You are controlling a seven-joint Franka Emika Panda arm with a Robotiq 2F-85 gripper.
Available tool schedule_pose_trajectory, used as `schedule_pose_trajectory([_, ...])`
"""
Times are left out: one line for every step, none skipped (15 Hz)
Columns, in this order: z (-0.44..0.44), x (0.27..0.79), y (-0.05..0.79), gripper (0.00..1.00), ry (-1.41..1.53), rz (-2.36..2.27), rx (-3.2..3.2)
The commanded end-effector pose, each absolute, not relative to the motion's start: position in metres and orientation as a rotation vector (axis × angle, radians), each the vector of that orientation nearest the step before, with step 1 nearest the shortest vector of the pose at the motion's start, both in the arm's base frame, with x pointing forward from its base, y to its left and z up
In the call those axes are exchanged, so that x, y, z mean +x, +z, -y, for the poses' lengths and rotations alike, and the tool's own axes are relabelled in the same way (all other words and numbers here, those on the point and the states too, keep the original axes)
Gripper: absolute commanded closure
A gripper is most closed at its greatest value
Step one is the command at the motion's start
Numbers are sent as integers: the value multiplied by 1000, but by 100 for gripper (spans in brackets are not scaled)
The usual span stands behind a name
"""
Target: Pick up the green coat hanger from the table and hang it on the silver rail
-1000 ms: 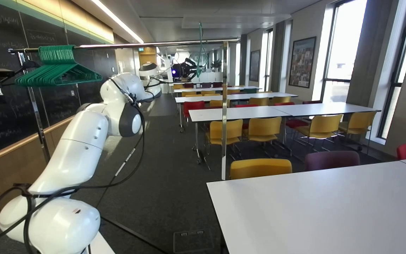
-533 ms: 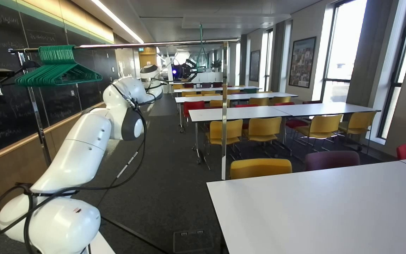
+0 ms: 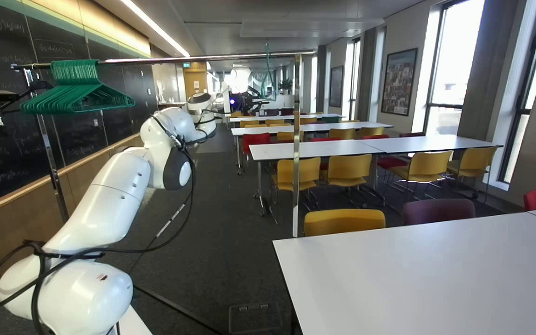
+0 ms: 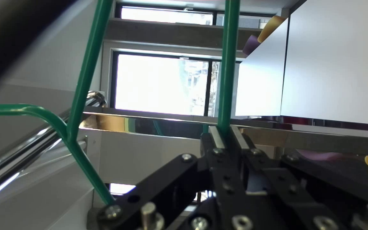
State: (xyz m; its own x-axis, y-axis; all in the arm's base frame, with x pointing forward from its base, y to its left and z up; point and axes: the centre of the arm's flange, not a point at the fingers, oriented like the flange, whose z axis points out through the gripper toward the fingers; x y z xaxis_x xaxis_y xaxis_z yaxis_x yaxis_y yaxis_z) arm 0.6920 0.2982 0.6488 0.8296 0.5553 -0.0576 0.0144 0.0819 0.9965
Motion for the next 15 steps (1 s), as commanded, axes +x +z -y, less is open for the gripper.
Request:
schedule_pose_trajectory([-311, 722, 661, 98, 415, -525, 1415])
schedule_pose_trajectory([-311, 723, 658, 98, 412, -530, 1415])
schedule_pose_trajectory([-311, 724, 654, 98, 411, -534, 1415])
schedule_pose_trajectory([-311, 725, 652, 98, 411, -540, 1416])
schedule_pose_trajectory([-311, 725, 649, 98, 417, -542, 1417])
schedule_pose_trajectory([-312, 725, 647, 98, 432, -540, 1424])
schedule_pose_trajectory([-313, 724, 645, 98, 450, -542, 1430])
schedule_pose_trajectory([-314, 724, 642, 98, 482, -543, 1441])
schedule_pose_trajectory([-313, 725, 638, 98, 507, -542, 1452])
schedule_pose_trajectory([-313, 724, 635, 80, 532, -541, 1465])
schedule_pose_trajectory([-313, 724, 632, 64, 551, -538, 1472])
schedule_pose_trajectory([-313, 724, 631, 59, 569, -534, 1477])
schedule_pose_trajectory([-312, 722, 628, 50, 589, -525, 1482])
schedule_pose_trajectory([-312, 720, 627, 42, 619, -501, 1482])
schedule_pose_trajectory([-314, 715, 627, 35, 667, -464, 1483])
